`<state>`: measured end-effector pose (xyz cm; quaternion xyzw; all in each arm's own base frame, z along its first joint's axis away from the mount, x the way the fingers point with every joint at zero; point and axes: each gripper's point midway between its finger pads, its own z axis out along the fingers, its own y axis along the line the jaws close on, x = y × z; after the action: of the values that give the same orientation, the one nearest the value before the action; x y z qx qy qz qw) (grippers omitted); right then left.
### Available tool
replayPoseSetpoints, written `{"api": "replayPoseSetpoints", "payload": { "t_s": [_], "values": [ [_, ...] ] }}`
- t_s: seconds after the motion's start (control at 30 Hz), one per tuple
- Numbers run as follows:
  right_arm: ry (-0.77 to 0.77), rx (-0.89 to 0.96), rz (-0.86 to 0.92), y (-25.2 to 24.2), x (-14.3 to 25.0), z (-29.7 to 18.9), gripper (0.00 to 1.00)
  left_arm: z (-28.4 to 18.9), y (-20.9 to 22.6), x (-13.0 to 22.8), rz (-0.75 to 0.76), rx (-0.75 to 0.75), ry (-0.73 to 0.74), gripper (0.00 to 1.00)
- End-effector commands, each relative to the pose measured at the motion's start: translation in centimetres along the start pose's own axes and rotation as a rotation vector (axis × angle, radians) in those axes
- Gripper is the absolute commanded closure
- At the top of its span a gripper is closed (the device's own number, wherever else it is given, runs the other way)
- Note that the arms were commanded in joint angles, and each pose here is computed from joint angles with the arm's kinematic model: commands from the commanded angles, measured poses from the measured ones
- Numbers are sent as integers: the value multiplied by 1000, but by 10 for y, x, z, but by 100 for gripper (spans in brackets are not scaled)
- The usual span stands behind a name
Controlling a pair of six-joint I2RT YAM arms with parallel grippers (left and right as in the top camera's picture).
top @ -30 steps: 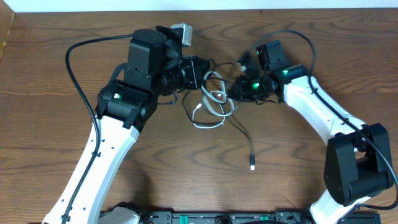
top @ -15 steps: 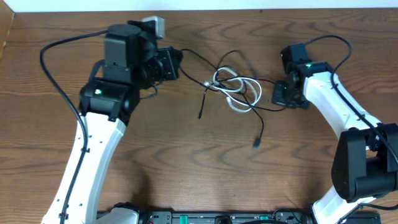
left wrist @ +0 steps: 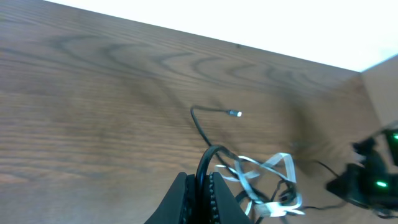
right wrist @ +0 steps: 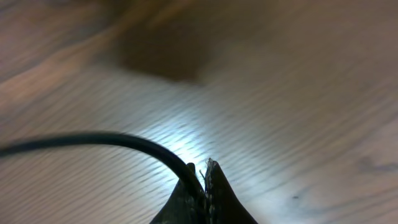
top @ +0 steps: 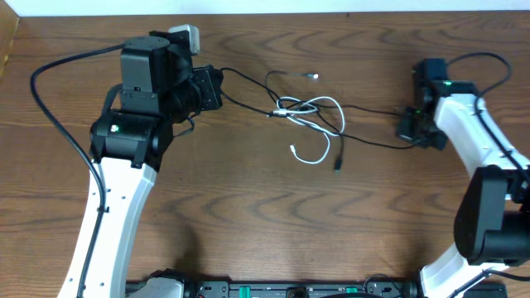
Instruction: Untangle cables
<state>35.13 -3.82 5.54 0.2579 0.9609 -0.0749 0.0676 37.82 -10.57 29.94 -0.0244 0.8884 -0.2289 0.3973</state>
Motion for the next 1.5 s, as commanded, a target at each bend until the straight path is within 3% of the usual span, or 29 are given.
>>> {"api": "replayPoseSetpoints", "payload": {
  "t_s": [0.0,0.43,0.53,0.73,0.87,1.1,1.17,1.2,1.3,1.33,1.4,1.47],
  "values": [
    [-3,70,86,-38,-13,5,99,-16,13,-17,30,-90,-77,93],
    [95,-85,290,-95,-23,18,99,-21,45,-9,7,-269,-64,92],
    [101,-129,315,-104,-25,19,99,-27,63,-8,-86,-356,-81,93],
    [118,-261,303,-98,-28,16,99,-32,78,-8,-202,-386,-94,92],
    [106,-431,174,-67,-31,6,99,-24,63,-3,-199,-295,-53,93],
    [56,-707,-111,-2,-27,-23,97,-5,-2,14,3,43,77,92],
    [47,-755,-175,12,-24,-32,92,-6,-29,16,83,175,90,93],
    [41,-775,-205,19,-22,-37,85,-8,-39,17,111,230,91,93],
    [19,-831,-289,35,-18,-56,37,-16,-70,13,166,391,72,93],
    [10,-838,-314,39,-17,-64,27,-19,-79,11,179,441,63,92],
    [-11,-844,-347,46,-18,-81,18,-26,-94,5,177,526,45,92],
    [-37,-859,-383,53,-18,-102,15,-30,-102,-3,125,566,30,93]
  ]
}}
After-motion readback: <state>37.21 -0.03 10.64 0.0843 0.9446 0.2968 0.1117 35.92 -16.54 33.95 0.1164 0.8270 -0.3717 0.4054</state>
